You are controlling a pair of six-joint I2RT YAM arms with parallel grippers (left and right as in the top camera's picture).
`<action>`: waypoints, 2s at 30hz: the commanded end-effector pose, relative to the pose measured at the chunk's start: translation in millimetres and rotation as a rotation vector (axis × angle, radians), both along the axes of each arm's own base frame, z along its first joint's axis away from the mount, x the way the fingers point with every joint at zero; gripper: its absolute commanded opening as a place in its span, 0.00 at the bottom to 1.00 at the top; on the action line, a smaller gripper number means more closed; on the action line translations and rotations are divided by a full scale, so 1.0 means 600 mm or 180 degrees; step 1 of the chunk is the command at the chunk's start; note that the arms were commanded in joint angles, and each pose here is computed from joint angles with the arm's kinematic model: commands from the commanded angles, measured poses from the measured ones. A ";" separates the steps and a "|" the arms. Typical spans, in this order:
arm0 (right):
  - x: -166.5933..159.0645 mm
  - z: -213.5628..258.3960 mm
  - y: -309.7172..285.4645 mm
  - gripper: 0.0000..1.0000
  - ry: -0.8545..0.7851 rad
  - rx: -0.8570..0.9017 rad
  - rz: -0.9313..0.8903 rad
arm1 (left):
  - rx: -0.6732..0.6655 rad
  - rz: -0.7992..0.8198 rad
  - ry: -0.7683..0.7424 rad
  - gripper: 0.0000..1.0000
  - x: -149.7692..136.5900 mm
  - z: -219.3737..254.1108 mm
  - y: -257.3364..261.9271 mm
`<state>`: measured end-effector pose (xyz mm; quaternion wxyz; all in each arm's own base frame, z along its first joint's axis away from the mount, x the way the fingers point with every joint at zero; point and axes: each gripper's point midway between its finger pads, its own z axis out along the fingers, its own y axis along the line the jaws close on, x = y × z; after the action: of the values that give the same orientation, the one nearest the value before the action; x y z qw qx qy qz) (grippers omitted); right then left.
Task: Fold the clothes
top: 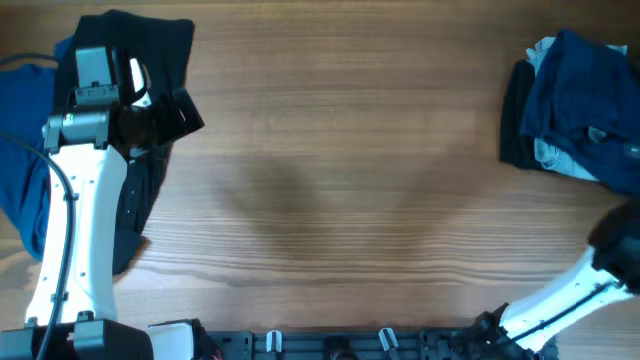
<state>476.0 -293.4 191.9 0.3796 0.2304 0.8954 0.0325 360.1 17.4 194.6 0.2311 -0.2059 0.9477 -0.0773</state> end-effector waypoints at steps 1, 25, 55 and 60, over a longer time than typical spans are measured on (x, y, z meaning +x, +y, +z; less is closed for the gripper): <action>0.053 0.038 -0.001 1.00 -0.0020 -0.0692 -0.0541 | 0.0007 -0.0056 0.0009 1.00 0.001 -0.005 0.001; 0.084 -0.379 0.058 1.00 0.0142 -0.0236 -0.0340 | 0.0075 -0.0026 -0.0082 1.00 0.012 0.000 0.007; -0.164 0.315 0.553 1.00 -0.1287 -0.0116 0.2185 | 0.0074 -0.0027 -0.0125 1.00 0.017 0.003 0.008; -0.198 0.291 0.652 1.00 -0.0594 0.1779 0.1370 | 0.0074 -0.0026 -0.0124 1.00 0.017 0.003 0.008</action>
<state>366.2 72.4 369.3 0.4646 -0.0577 0.8465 0.2534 370.5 18.7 200.0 0.2543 -0.2037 0.9421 -0.0793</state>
